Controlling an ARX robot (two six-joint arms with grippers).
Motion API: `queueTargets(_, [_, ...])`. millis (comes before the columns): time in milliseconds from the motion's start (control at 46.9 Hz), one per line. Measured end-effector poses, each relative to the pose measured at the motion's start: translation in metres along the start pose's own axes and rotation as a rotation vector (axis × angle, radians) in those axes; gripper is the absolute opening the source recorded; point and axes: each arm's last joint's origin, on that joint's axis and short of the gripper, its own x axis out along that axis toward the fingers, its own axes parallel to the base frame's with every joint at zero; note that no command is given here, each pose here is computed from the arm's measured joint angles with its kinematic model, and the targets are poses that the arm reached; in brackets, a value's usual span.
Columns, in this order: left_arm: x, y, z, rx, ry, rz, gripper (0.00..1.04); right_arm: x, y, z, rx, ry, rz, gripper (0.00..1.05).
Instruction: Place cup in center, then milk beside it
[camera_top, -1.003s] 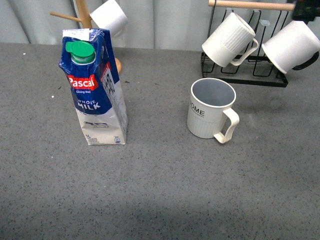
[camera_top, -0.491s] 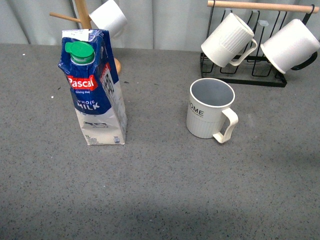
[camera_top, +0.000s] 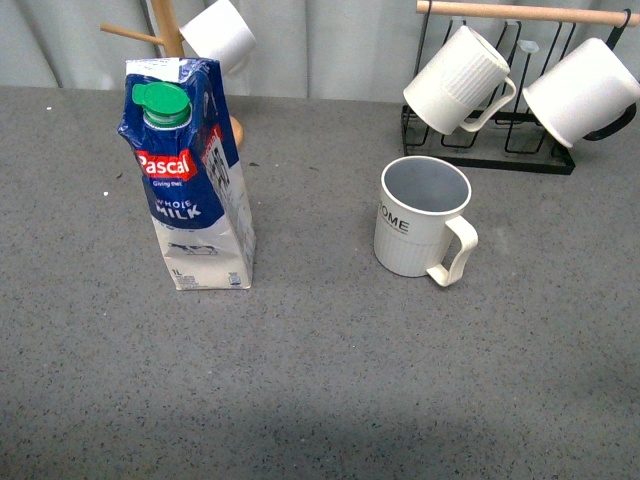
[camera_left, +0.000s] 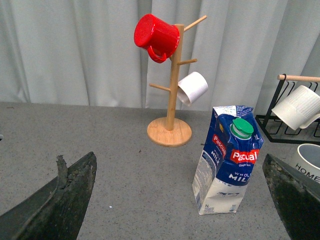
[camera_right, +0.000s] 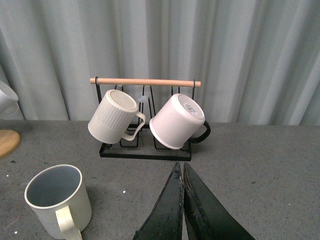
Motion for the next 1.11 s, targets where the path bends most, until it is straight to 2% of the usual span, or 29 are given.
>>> queueTargets(1109, [0.0, 0.0, 0.0, 0.0, 0.0, 0.0, 0.98, -0.049, 0.0, 0.006, 0.0, -0.024, 0.0, 0.01])
